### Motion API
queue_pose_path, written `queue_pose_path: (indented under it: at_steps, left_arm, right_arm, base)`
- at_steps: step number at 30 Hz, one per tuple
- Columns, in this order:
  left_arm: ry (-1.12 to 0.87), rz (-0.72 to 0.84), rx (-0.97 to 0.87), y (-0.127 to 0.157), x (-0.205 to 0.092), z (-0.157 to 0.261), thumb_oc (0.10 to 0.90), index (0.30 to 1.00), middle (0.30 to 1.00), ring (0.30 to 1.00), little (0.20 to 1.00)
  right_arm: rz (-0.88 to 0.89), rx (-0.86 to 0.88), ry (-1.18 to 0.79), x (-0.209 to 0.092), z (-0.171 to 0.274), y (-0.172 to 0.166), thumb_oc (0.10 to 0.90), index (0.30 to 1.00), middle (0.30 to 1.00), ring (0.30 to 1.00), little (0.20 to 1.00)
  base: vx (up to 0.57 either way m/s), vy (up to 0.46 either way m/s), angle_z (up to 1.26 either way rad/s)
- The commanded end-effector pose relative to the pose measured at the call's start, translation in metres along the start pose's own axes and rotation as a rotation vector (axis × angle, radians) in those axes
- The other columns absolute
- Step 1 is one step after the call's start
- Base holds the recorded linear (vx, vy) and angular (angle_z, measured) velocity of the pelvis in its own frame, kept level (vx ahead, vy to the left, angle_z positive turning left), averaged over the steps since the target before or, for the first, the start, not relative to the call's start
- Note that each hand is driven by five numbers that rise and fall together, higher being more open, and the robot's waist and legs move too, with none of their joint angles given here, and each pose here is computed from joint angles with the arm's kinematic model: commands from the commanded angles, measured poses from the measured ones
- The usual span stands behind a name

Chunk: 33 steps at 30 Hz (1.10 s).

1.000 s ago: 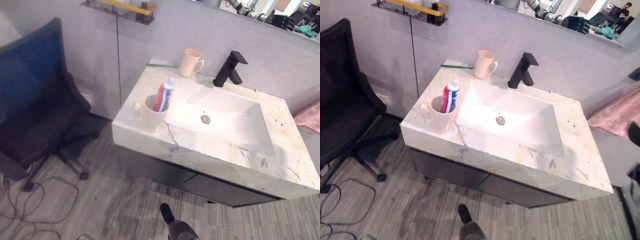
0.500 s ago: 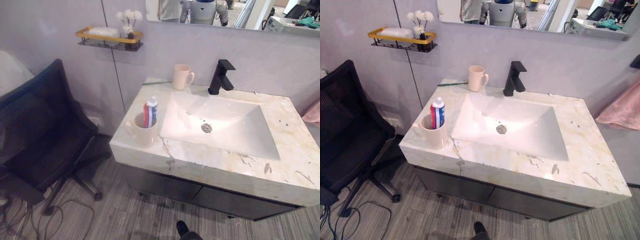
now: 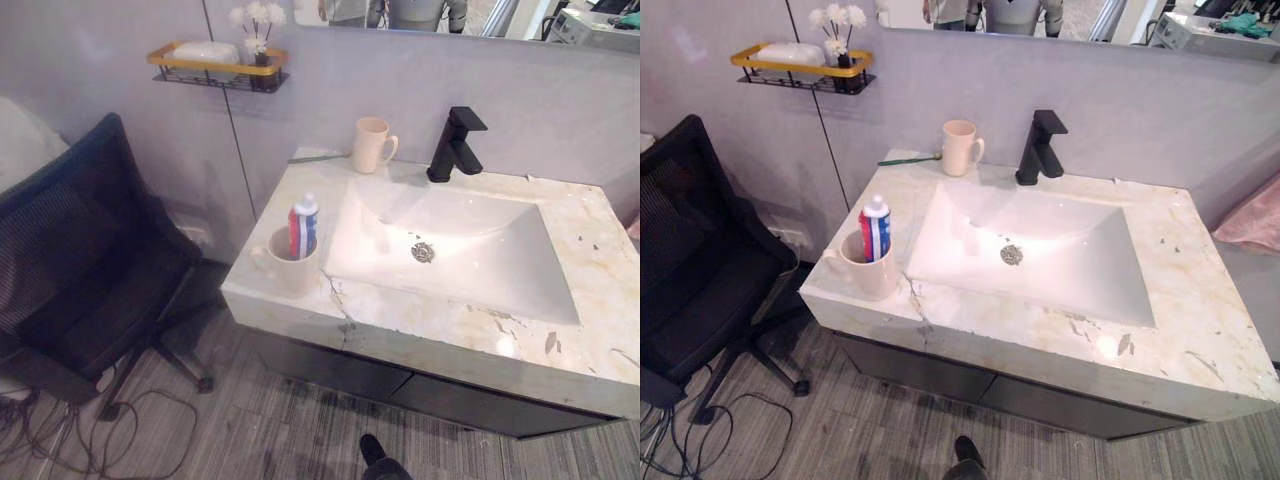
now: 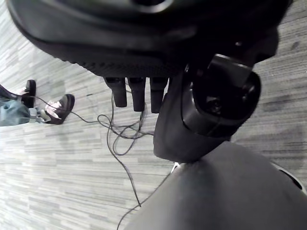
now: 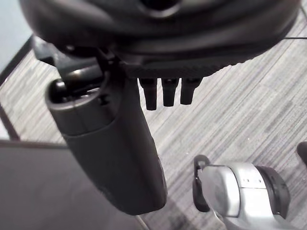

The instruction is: Organize the bathroom.

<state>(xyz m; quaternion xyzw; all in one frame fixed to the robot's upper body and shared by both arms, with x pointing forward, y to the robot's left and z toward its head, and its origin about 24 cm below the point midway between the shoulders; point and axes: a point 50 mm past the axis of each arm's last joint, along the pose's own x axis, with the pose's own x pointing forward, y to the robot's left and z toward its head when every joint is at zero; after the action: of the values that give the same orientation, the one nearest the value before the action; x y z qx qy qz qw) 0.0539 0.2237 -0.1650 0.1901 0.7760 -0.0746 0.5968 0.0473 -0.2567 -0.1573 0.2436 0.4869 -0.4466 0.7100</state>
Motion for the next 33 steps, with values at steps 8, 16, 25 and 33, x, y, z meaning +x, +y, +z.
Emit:
queue_pose_path:
  at_steps: [8, 16, 25, 33]
  left_arm:
    - [-0.118, -0.010, -0.002, 0.004, -0.022, 0.050, 0.800, 0.900, 0.900, 0.900, 0.900]
    - [-0.138, 0.109, -0.176, 0.027, -0.010, 0.022, 0.800, 0.900, 0.900, 0.900, 0.900]
    - [-0.102, 0.034, -0.149, 0.037, 0.001, -0.013, 0.800, 0.900, 0.900, 0.900, 0.900]
    - [-0.077, 0.042, -0.161, 0.036, 0.002, -0.016, 0.800, 0.900, 0.900, 0.900, 0.900]
  right_arm:
    - [0.122, -0.288, -0.297, -0.007, 0.061, 0.020, 0.800, 0.900, 0.900, 0.900, 0.900]
    - [0.194, -0.452, -0.246, -0.006, 0.053, 0.048, 0.800, 0.900, 0.900, 0.900, 0.900]
    - [0.329, -0.529, -0.389, -0.018, 0.087, 0.101, 0.800, 0.900, 0.900, 0.900, 0.900]
    - [0.373, -0.537, -0.376, -0.026, 0.077, 0.122, 0.800, 0.900, 0.900, 0.900, 0.900]
  base:
    - [-0.05, 0.081, -0.13]
    - [-0.10, -0.154, -0.49]
    - [0.02, -0.059, -0.37]
    - [0.07, 0.045, -0.78]
